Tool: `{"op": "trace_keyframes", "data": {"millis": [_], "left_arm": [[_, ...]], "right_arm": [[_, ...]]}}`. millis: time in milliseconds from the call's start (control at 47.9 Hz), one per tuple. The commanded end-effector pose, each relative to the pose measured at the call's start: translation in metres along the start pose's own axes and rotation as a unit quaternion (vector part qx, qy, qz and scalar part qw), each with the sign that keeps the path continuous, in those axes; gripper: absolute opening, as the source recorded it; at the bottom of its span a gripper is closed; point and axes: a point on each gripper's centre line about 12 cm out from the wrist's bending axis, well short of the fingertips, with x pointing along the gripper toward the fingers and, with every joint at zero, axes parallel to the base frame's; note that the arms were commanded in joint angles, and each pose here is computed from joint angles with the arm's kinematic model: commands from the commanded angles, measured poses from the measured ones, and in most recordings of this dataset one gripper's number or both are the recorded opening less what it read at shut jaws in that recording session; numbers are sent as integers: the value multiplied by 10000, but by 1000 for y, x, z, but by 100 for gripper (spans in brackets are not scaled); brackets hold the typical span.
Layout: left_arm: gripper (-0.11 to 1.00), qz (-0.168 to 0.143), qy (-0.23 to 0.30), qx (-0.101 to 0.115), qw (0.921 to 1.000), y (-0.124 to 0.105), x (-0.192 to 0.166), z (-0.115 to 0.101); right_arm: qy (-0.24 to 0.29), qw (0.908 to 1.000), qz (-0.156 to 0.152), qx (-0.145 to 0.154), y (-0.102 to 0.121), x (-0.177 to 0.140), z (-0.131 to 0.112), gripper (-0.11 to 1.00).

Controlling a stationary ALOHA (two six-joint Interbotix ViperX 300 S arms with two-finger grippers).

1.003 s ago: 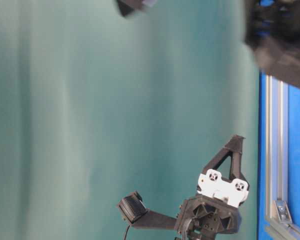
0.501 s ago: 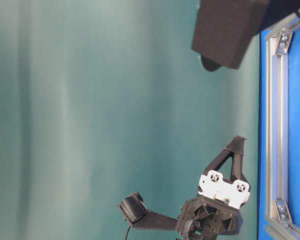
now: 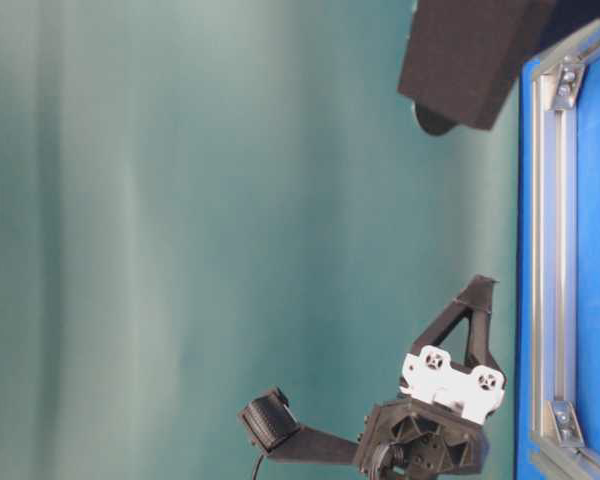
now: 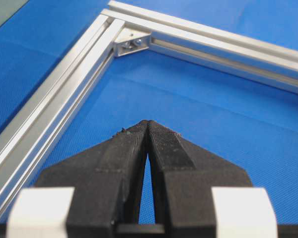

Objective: Insert the wire through the string loop located on the left side.
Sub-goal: 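Grasp the USB cable near its plug with the right gripper and lift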

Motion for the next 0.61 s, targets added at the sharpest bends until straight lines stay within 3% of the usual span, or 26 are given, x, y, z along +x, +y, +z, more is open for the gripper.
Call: {"op": "trace_keyframes", "data": {"millis": [0,251,418,585], "left_arm": [[0,-34,-213,-2,9998,-2,-2,14],[0,-27,-213,-4,9998,-2,-2,14],[0,-27,-221,-4,9998,-2,-2,14],[0,-35,-213,-10,9998,-2,-2,14]], "right_arm": [[-211,9998,39,-18,2,-2,13,0],[-317,9995,55,-6,4,-3,23,0],[-496,9987,98,-31,10,-15,47,0],[-333,9994,49,-89,13,-31,73,0]]}}
